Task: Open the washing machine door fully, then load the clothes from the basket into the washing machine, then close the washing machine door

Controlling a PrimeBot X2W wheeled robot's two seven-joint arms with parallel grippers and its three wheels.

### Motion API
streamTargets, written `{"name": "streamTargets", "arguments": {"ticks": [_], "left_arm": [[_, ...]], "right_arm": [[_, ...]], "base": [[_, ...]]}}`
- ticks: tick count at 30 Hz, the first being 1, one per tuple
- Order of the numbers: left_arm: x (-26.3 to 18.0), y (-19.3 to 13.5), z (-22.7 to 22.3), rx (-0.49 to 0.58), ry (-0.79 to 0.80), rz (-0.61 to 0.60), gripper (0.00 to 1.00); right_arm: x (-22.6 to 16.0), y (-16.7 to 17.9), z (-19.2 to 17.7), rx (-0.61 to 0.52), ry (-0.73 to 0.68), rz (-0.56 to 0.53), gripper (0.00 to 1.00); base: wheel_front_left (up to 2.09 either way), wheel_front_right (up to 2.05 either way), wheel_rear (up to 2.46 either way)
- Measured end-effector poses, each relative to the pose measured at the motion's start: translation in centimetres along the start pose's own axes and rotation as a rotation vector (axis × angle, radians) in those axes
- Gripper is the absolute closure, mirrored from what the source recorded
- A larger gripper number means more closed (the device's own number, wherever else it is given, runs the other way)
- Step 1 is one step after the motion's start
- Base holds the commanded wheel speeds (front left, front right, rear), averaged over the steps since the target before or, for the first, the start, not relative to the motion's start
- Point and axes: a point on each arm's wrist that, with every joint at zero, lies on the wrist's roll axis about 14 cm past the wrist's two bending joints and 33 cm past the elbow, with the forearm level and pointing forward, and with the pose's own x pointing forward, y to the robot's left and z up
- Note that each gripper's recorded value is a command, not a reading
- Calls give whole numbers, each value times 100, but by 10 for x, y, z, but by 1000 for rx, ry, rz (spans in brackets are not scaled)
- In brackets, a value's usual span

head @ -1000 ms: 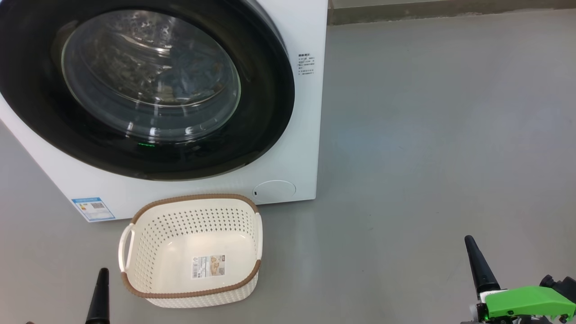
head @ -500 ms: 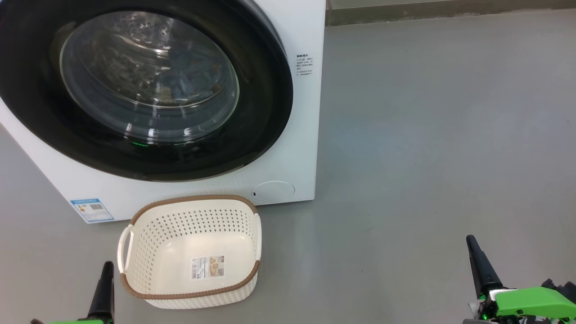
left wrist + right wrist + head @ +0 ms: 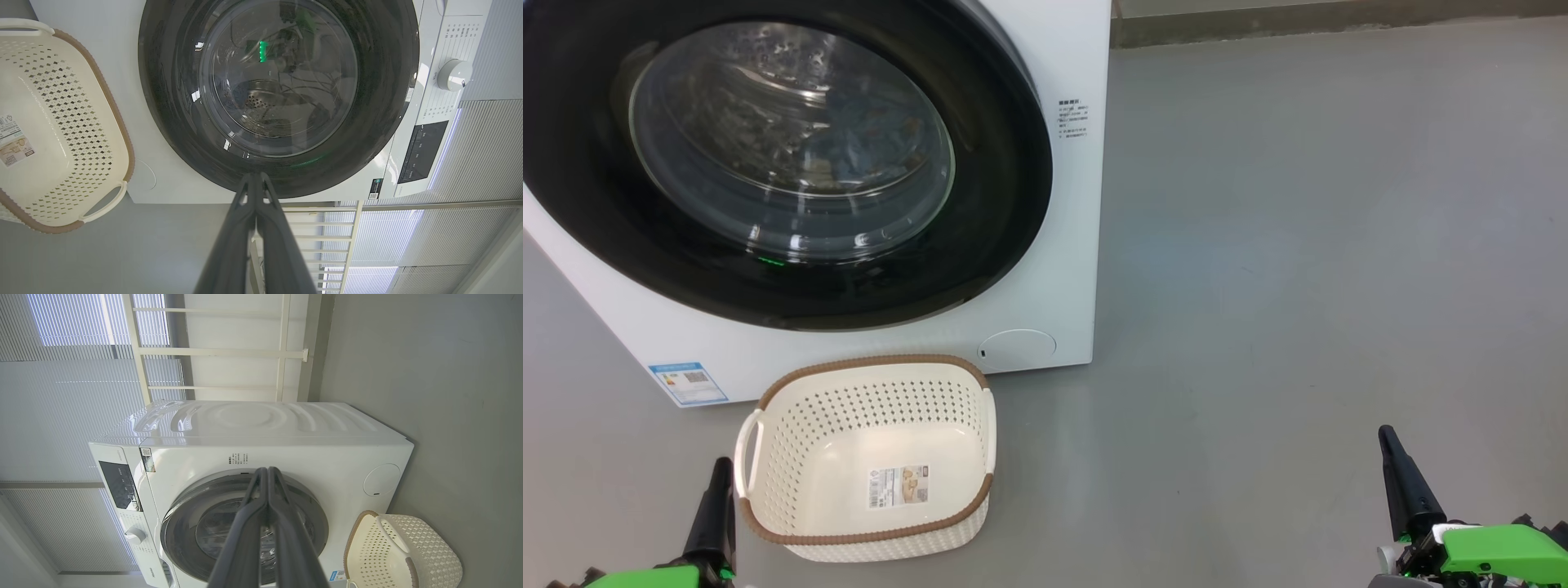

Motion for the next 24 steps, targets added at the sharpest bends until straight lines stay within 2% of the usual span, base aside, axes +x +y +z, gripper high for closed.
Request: {"name": "streamTargets", "arguments": {"ticks": [24], "left_arm": [[0, 0, 0, 0, 0, 0, 100]], "right_arm": [[0, 0, 0, 0, 0, 0, 100]], "base": [[0, 0, 0]]}}
